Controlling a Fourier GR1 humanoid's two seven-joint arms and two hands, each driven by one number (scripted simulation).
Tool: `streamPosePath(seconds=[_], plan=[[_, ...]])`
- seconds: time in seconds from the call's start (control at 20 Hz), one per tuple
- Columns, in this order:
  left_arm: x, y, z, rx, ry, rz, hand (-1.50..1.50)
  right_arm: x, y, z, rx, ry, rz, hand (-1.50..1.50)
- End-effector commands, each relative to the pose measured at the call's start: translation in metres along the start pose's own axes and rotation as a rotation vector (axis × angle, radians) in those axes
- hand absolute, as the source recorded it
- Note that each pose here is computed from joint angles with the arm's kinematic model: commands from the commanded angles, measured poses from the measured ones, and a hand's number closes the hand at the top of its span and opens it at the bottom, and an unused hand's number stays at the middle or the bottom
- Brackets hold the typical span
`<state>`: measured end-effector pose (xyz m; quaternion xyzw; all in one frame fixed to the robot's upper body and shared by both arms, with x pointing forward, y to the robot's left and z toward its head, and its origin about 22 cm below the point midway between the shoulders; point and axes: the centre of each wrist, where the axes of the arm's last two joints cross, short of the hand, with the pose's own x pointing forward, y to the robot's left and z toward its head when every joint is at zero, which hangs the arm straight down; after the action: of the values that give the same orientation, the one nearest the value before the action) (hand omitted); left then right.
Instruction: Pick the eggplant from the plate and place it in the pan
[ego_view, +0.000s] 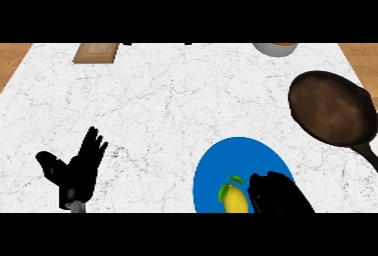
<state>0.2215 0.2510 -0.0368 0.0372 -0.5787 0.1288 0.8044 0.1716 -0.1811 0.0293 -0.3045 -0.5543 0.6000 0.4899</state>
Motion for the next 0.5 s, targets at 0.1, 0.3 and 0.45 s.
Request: streamPosePath(seconds=[0.1,0.3,0.45], plan=[[-0.004,0.001,0.006,0.019,0.025,-0.015,0.00,0.006,-0.046,0.032,-0.372,-0.008,-0.021,1.50],[-0.018,0.015,0.007,0.014,0.006,-0.005,0.00,-0.004,-0.082,0.065,-0.507,0.035,-0.065,1.50],[-0.012,0.007,0.003,0.007,0.012,-0.024,0.00,-0.002,-0.089,0.059,-0.548,0.102,-0.133,1.50]])
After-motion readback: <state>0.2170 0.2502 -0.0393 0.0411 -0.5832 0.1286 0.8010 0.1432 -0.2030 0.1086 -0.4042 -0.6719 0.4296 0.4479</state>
